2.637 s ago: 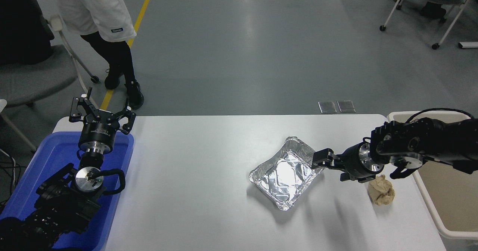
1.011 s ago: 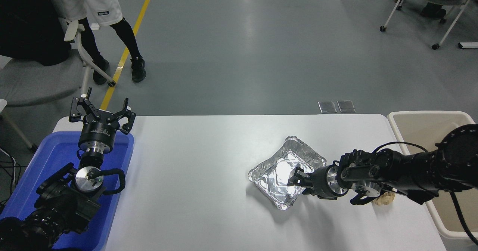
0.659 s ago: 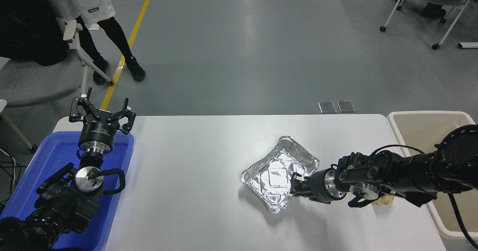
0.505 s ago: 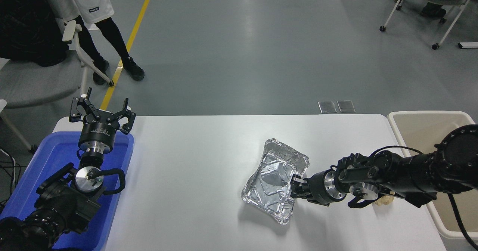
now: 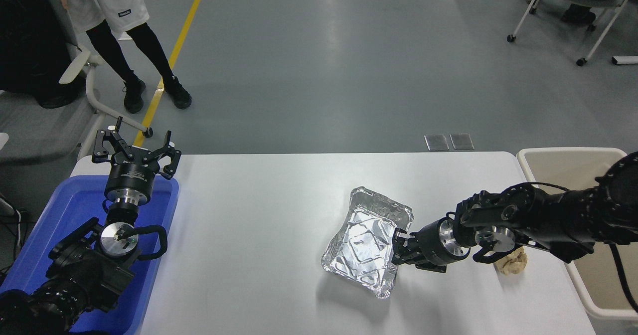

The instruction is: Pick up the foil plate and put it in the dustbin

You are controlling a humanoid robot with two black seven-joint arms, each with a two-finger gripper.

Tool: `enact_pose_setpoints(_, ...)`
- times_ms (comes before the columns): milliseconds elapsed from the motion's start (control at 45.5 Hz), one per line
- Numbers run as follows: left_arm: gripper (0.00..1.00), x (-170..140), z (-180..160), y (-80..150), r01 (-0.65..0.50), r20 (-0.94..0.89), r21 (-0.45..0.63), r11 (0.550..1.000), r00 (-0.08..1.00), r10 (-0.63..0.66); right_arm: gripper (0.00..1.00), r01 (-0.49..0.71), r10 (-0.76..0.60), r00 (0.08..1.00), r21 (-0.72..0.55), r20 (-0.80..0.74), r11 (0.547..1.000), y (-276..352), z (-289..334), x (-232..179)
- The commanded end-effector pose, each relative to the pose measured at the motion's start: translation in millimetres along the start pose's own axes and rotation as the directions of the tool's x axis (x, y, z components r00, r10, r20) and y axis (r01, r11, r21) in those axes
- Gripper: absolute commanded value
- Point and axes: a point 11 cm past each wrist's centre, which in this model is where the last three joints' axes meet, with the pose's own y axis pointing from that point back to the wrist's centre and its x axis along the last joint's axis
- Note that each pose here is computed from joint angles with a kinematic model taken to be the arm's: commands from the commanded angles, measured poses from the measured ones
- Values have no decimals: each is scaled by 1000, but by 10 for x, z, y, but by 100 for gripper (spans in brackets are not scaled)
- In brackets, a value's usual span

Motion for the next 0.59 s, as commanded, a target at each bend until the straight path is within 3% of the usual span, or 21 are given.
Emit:
enact_pose_setpoints(0,99,0,0,0,0,0,0,1000,1000,0,0,45,-65,985,-129,-159,991,582,-59,214)
enact_pose_setpoints(286,99,0,0,0,0,0,0,1000,1000,0,0,100,-152,953,-201,-262,974,1073,-215,276)
enact_pose_setpoints(571,99,0,0,0,0,0,0,1000,1000,0,0,39,-95,953,-196,-288,980,1434,-377,449)
